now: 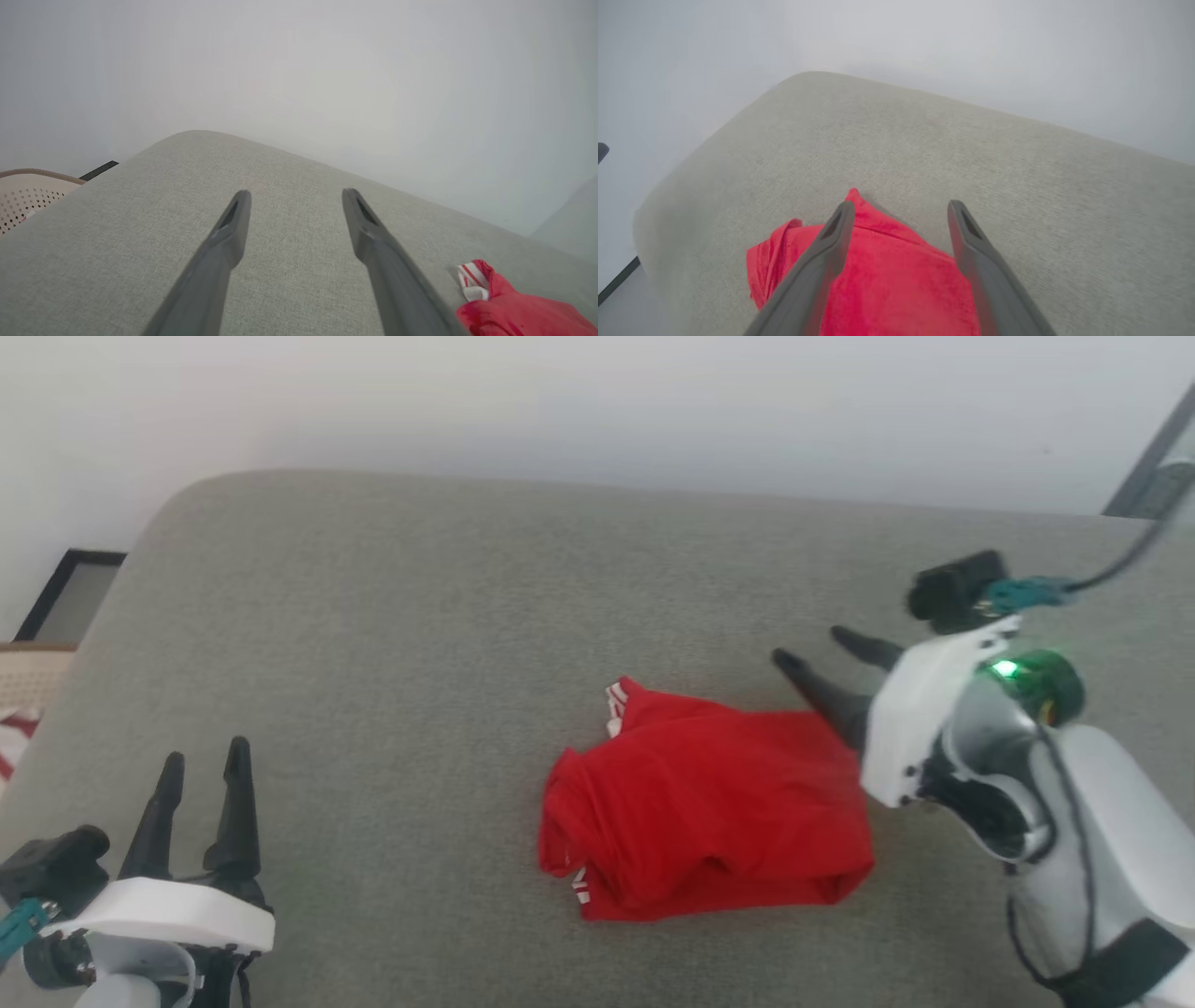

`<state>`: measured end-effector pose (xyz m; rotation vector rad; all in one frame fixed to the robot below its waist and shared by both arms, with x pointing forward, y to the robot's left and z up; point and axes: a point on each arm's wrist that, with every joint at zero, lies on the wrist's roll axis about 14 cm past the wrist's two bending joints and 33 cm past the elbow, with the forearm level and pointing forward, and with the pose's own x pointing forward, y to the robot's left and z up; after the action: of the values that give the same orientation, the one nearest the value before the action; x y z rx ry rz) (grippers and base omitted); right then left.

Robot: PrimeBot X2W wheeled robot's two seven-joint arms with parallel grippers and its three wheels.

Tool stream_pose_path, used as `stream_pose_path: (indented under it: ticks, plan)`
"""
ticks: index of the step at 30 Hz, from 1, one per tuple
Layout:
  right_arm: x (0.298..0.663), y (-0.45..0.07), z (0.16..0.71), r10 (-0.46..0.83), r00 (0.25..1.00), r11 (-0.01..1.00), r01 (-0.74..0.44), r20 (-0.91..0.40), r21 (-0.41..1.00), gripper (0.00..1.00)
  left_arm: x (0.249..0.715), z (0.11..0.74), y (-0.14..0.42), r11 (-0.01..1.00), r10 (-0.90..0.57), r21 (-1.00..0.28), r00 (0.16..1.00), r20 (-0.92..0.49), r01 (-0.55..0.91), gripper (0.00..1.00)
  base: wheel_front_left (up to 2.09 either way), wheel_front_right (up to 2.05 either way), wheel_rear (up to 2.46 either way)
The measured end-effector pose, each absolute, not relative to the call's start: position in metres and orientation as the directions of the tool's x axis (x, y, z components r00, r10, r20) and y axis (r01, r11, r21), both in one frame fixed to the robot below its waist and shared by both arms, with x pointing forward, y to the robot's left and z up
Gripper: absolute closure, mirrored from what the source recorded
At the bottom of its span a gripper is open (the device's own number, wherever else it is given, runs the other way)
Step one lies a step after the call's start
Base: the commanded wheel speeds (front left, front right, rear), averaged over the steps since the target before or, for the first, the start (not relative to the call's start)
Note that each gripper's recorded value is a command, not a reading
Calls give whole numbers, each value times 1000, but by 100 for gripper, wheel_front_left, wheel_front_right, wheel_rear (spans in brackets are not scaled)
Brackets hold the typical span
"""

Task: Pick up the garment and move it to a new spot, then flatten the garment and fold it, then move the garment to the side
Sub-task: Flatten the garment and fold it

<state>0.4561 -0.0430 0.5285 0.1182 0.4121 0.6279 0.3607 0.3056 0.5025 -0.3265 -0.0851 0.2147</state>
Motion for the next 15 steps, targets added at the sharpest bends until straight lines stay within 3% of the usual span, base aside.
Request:
stream_pose_path:
  ticks: [8, 15]
  plan:
    - [454, -124, 541, 423, 873, 903, -382, -242, 198, 0, 368, 503, 292, 938, 171, -314, 984, 50, -147, 0, 0, 0, 0]
    - [437, -192, 541, 250, 953, 962, -224, -169, 159, 0, 371, 505, 286, 949, 142, -292, 988, 57, -119, 0, 0, 0, 0]
